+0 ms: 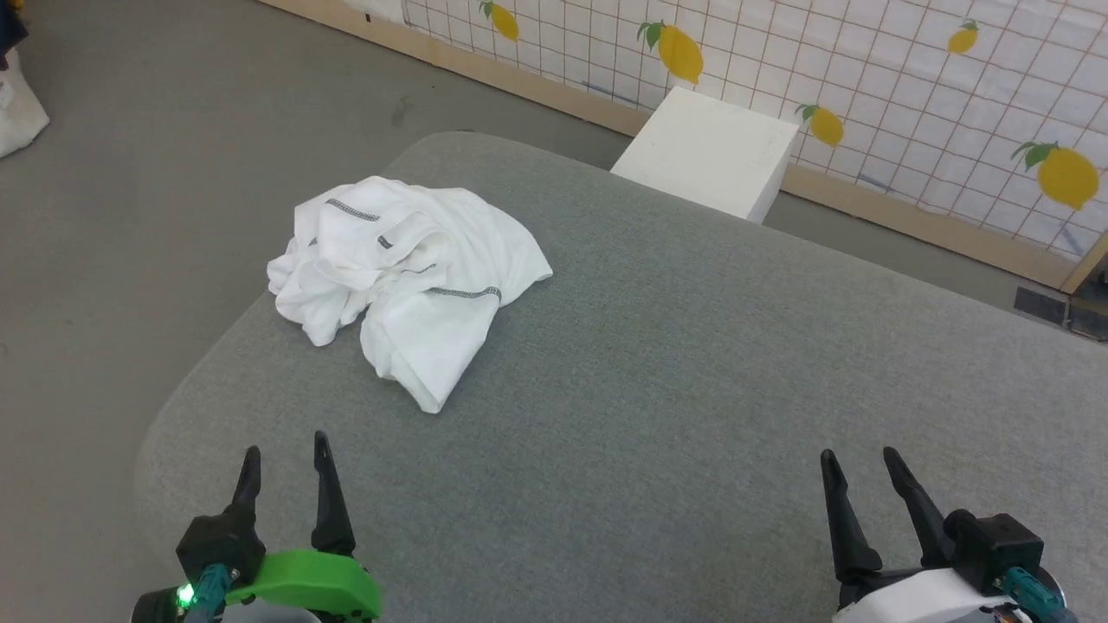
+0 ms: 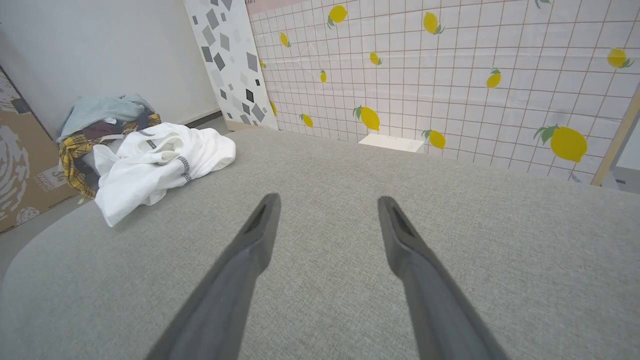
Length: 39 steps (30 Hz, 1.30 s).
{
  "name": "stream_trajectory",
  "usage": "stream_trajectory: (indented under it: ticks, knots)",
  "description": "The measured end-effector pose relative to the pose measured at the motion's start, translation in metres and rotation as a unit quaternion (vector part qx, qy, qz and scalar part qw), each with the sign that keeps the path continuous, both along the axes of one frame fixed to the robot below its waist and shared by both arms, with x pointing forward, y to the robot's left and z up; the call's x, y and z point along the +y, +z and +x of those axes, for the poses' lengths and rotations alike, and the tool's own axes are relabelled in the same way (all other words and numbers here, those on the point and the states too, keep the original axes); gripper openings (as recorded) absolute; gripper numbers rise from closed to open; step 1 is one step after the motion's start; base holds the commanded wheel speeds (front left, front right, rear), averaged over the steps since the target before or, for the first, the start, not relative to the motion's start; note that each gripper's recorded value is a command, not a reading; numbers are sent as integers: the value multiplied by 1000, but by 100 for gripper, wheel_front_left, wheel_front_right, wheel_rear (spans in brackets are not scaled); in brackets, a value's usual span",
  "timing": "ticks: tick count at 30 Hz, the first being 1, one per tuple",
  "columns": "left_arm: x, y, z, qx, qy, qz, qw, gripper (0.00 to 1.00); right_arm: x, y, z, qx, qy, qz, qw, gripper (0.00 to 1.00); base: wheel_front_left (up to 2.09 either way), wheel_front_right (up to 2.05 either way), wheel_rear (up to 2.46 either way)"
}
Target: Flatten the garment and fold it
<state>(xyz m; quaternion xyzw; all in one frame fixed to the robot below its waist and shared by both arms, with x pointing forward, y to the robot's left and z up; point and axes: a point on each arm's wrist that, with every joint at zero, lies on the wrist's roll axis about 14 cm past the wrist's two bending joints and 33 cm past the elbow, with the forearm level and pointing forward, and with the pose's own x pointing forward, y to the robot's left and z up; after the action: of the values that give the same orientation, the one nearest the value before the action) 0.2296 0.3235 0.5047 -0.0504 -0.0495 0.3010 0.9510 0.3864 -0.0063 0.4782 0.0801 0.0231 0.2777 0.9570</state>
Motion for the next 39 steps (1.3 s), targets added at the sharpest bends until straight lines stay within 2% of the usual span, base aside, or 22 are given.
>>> stream_trajectory:
  ticks: [5,9,13,16,19,22,26,29,32,34,35,36,39]
  knots:
    - [6,5,23,-13,-28,-7,999,100,-3,-4,1,3,-3,-4,1000,100,0,0,0]
    - [28,35,68,-29,-65,-4,997,100,-5,-9,4,1,-5,-17,1000,100,0,0,0]
    - [48,49,119,6,-97,-37,995,100,-10,-6,20,-10,-16,-25,1000,100,0,0,0]
    - [54,37,150,64,-115,-82,988,100,-18,-10,30,-7,-29,-33,999,100,0,0,0]
    - [40,8,177,144,-148,-131,970,100,-33,-22,37,10,-49,-39,998,100,0,0,0]
    - [21,-27,195,229,-177,-167,943,100,-43,-36,41,28,-62,-47,997,100,0,0,0]
    - [12,-73,196,320,-182,-192,910,100,-55,-52,44,49,-77,-51,995,100,0,0,0]
    - [8,-114,183,392,-164,-224,877,100,-63,-64,44,65,-87,-55,993,100,0,0,0]
    - [10,-131,181,419,-140,-237,865,100,-70,-72,44,76,-96,-58,991,100,0,0,0]
    - [9,-134,186,417,-133,-250,864,98,-74,-76,44,81,-100,-59,990,100,0,0,0]
    - [10,-134,189,409,-127,-253,868,13,-75,-77,44,82,-102,-60,990,100,0,0,0]
    - [13,-132,191,400,-121,-249,874,0,-76,-78,44,83,-103,-60,989,100,0,0,0]
    - [27,-115,203,336,-95,-224,910,0,-74,-75,44,81,-101,-58,990,100,0,0,0]
